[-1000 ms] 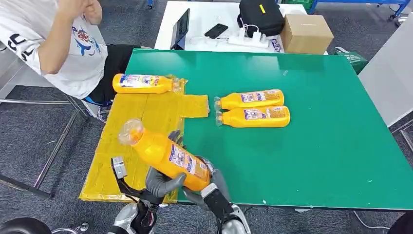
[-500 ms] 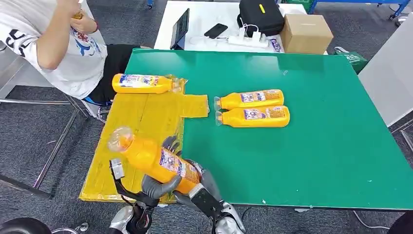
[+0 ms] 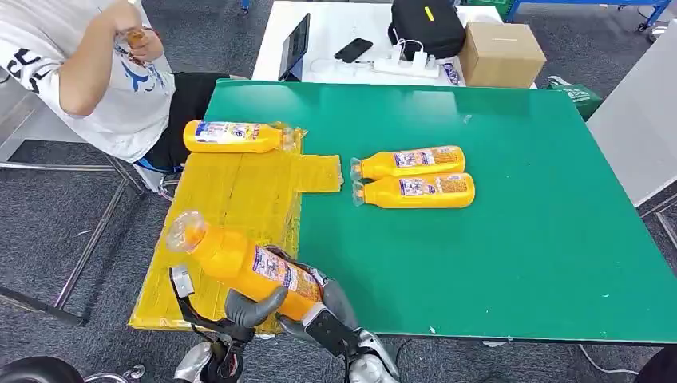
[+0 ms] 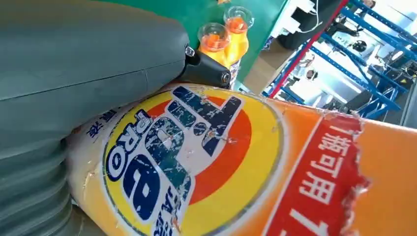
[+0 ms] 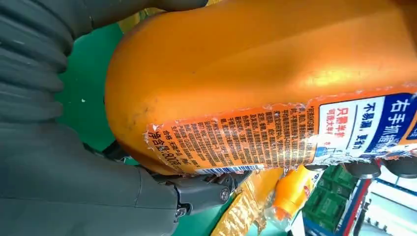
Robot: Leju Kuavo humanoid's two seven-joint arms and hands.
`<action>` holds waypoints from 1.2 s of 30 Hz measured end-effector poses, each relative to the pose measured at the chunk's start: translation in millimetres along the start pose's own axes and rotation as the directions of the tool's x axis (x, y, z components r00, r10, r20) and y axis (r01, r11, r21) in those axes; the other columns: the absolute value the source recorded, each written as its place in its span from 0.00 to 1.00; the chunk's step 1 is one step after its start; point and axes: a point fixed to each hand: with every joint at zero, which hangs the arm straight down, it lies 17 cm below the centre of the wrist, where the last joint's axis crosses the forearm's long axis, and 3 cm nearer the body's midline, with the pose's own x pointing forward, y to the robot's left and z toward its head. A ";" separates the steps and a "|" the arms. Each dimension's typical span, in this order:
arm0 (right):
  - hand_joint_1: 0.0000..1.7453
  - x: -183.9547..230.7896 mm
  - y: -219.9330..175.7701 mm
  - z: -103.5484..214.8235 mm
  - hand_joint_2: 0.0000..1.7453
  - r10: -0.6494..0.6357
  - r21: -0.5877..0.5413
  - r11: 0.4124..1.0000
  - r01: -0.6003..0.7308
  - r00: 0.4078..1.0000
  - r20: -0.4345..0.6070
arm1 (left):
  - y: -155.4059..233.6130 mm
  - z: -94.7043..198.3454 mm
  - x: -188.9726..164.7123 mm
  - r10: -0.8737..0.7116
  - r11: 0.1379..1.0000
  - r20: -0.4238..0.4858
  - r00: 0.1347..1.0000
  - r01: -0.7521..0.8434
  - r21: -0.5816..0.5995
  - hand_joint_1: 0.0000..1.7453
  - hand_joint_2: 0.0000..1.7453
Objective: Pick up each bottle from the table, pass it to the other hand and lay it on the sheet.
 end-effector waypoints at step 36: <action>0.00 35.2 -75.8 5.3 0.00 -0.070 -0.233 0.969 0.081 0.996 0.054 | 28.9 -24.5 110.3 -0.699 0.709 0.220 0.681 0.618 0.340 1.00 1.00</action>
